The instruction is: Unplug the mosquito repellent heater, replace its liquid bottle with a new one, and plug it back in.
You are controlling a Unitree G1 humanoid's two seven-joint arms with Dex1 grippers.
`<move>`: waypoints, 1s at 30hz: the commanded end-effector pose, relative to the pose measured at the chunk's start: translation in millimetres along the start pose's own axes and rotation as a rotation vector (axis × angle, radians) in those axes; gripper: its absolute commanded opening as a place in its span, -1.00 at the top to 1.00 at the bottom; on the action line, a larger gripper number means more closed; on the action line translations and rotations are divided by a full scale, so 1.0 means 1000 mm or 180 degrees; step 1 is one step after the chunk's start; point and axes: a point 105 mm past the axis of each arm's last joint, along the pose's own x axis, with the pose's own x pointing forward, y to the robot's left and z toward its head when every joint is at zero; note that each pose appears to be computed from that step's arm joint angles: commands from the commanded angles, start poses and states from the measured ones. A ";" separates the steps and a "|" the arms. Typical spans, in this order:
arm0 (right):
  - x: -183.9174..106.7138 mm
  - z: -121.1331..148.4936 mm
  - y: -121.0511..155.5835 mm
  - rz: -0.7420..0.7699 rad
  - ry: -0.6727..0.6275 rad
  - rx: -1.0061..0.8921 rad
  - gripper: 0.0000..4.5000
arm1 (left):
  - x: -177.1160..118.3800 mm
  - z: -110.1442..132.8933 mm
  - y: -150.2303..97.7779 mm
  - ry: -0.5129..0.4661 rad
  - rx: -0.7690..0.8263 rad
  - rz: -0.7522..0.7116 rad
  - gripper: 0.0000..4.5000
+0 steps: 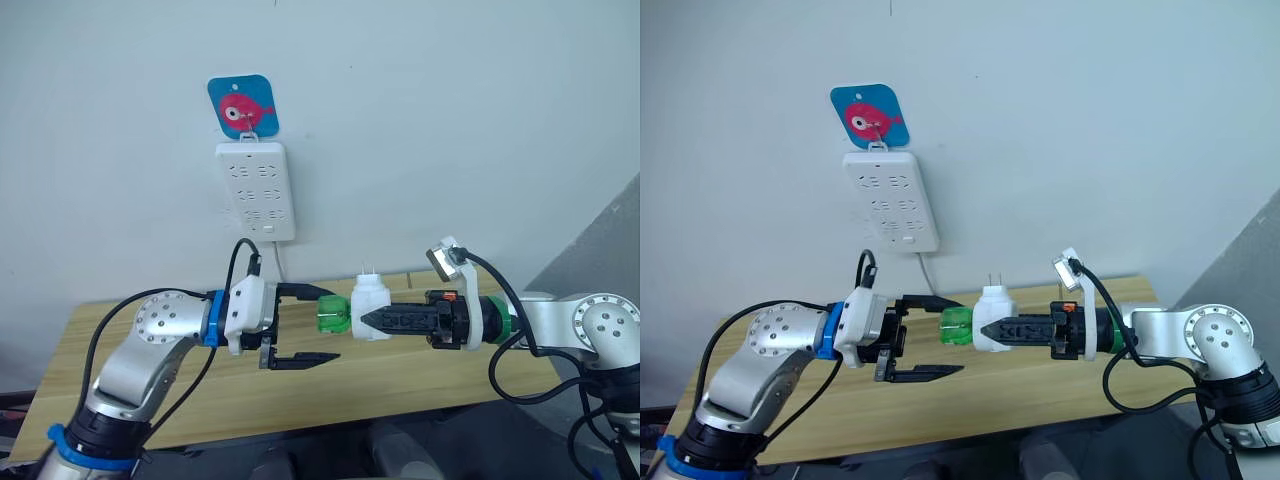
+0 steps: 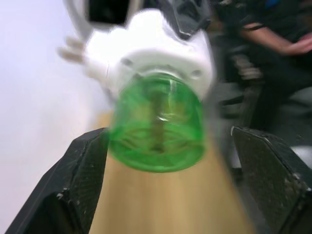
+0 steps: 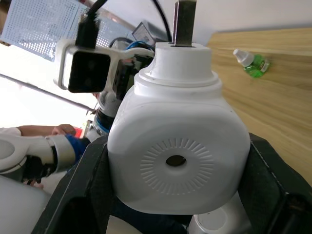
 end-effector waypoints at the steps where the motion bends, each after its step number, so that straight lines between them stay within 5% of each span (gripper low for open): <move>1: -0.004 0.009 0.009 0.0087 -0.0132 -0.0037 -0.34 | -0.004 0.010 0.005 -0.0150 0.0616 0.0193 -0.86; 7: -0.004 0.009 0.008 0.0072 -0.0116 -0.0036 -0.34 | 0.005 0.009 0.000 -0.0363 0.0694 0.0130 -0.86; 14: -0.004 0.010 0.009 0.0096 -0.0146 -0.0027 -0.34 | 0.010 0.010 -0.002 -0.0381 0.0561 -0.0045 -0.03; 17: -0.003 0.010 0.010 0.0096 -0.0132 -0.0042 -0.34 | 0.009 0.011 -0.003 -0.0313 0.0341 -0.0196 0.00; 20: -0.003 0.008 0.011 0.0096 -0.0078 -0.0094 -0.34 | 0.008 0.004 0.000 0.0014 -0.0204 -0.0335 0.00; 23: -0.003 0.003 0.015 0.0146 0.0069 -0.0242 -0.34 | 0.004 -0.007 0.012 0.0396 -0.1588 -0.0216 0.00; 25: -0.002 -0.001 0.020 0.0229 0.0159 -0.0340 -0.34 | -0.003 -0.006 0.006 0.0617 -0.2268 -0.0526 0.00; 30: -0.002 -0.005 0.027 0.0348 0.0255 -0.0460 -0.34 | -0.004 0.003 0.017 0.0603 -0.2607 -0.0580 0.00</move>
